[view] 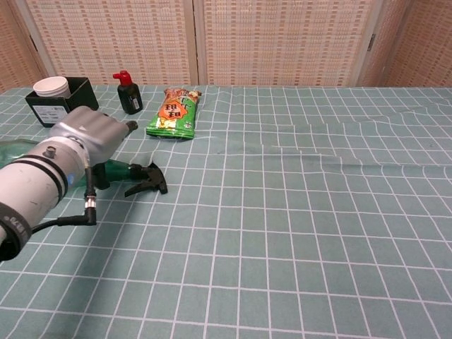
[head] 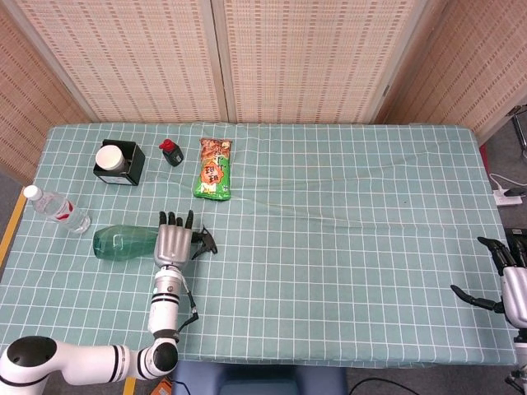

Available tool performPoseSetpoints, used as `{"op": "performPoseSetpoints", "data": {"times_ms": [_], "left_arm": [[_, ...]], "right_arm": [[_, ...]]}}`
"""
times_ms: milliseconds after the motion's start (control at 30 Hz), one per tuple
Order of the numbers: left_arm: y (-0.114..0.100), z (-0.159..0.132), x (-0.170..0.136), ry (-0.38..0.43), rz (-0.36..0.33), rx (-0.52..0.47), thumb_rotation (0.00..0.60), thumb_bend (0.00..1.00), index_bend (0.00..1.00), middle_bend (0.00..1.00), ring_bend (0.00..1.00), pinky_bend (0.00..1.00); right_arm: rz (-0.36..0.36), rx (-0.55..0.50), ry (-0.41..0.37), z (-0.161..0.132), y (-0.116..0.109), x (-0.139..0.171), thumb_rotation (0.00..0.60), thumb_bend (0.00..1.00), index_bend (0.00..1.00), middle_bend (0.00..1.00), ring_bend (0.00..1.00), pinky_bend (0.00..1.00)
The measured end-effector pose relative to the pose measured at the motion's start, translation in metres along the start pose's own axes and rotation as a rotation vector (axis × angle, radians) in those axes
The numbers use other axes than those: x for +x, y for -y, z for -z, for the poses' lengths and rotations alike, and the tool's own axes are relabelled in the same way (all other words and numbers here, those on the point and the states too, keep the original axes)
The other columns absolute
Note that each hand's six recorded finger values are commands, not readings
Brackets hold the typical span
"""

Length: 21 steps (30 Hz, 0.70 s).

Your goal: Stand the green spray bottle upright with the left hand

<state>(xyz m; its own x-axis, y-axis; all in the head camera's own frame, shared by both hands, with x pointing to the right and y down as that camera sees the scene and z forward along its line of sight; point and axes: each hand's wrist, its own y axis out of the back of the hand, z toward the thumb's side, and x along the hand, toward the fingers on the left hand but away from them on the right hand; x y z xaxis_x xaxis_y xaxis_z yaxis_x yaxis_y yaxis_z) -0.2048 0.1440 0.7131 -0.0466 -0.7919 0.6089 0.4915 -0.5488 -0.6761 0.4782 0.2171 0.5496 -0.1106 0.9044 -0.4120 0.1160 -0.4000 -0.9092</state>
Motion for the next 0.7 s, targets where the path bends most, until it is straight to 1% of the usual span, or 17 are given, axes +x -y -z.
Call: {"op": "performPoseSetpoints", "data": {"times_ms": [167,300,433,500,600,700], "left_arm": [[-0.007,-0.013,0.002,0.008,-0.012,-0.006,0.6,0.19,0.05,0.25,0.14,0.13],[-0.011,-0.021,0.006,0.012,-0.031,0.025,0.6,0.19,0.06,0.26,0.14,0.13],[-0.012,-0.021,0.016,0.014,-0.084,0.13,0.6,0.19,0.07,0.27,0.14,0.12],[-0.01,-0.02,0.021,0.011,-0.096,0.166,0.6,0.19,0.07,0.27,0.14,0.12],[-0.003,-0.017,0.026,0.005,-0.084,0.196,0.6,0.19,0.07,0.28,0.15,0.12],[0.006,-0.014,0.027,-0.001,-0.055,0.195,0.6,0.19,0.07,0.28,0.15,0.11]], "right_arm": [[-0.007,0.004,-0.001,0.0,0.0,0.0,0.6,0.0,0.16,0.18,0.0,0.0],[-0.013,-0.003,0.0,0.0,0.001,0.0,0.6,0.0,0.16,0.18,0.0,0.0],[-0.014,-0.015,0.0,0.001,0.0,0.0,0.6,0.0,0.16,0.18,0.0,0.0],[-0.013,-0.02,-0.002,0.002,0.0,0.0,0.6,0.0,0.16,0.18,0.0,0.0],[-0.013,-0.026,-0.002,0.003,-0.001,0.0,0.6,0.0,0.16,0.18,0.0,0.0],[-0.01,-0.03,-0.004,0.004,-0.001,0.001,0.6,0.0,0.16,0.18,0.0,0.0]]}}
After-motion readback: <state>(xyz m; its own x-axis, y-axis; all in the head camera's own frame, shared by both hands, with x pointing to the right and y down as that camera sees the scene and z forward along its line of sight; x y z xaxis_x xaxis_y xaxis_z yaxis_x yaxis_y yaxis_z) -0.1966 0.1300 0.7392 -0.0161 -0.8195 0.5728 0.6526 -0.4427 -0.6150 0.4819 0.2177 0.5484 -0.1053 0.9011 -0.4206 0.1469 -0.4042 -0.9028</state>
